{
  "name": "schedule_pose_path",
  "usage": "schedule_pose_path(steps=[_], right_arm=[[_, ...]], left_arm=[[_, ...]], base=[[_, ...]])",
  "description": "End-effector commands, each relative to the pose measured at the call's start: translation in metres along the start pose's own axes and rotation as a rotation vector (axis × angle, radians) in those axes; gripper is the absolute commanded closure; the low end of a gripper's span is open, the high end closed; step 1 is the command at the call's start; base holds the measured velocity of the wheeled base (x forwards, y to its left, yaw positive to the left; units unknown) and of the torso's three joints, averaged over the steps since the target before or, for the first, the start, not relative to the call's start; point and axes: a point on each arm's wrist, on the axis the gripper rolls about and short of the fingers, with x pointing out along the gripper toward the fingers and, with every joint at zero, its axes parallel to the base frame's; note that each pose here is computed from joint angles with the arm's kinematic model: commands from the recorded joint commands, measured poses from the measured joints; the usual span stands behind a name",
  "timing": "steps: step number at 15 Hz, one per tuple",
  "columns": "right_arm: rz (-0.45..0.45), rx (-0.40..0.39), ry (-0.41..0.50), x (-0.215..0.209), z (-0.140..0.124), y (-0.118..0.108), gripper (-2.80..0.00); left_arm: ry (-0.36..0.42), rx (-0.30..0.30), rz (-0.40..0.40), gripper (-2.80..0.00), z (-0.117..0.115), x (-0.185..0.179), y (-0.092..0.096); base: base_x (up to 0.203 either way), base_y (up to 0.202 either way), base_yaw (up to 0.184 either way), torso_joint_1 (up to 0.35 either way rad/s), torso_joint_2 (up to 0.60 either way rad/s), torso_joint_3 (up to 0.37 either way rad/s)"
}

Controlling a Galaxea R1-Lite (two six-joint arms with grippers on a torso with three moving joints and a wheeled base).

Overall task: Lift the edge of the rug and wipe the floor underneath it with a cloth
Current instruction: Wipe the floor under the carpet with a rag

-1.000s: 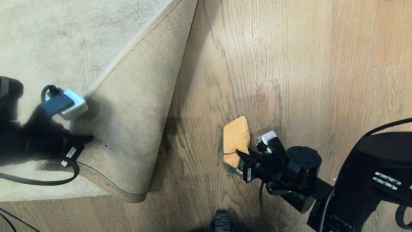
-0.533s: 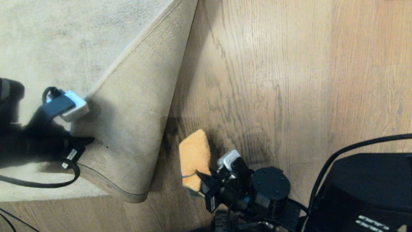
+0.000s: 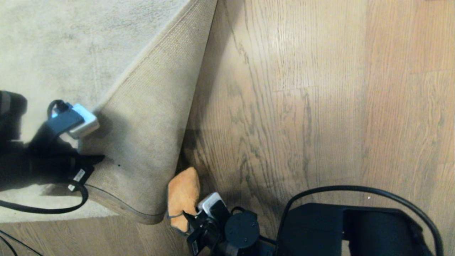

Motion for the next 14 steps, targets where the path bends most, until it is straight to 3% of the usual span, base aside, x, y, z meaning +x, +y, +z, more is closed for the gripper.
schedule_pose_path(steps=[1,6,14], right_arm=[[-0.001,-0.006,0.041,0.009,-0.037,0.001,0.00],[-0.098,0.019,0.055,0.013,-0.049,-0.015,0.00],[-0.282,0.013,0.071,-0.014,-0.020,-0.087,0.00]], left_arm=[[0.001,0.003,0.000,0.00,0.000,0.000,0.000],[0.005,0.002,-0.002,0.00,-0.001,0.001,0.000],[0.009,0.003,-0.006,0.00,-0.001,0.003,0.000]], base=[[0.000,0.000,0.000,0.000,0.00,0.000],[0.000,0.000,0.000,0.000,0.00,0.000],[0.000,0.000,0.000,0.000,0.00,0.000]])
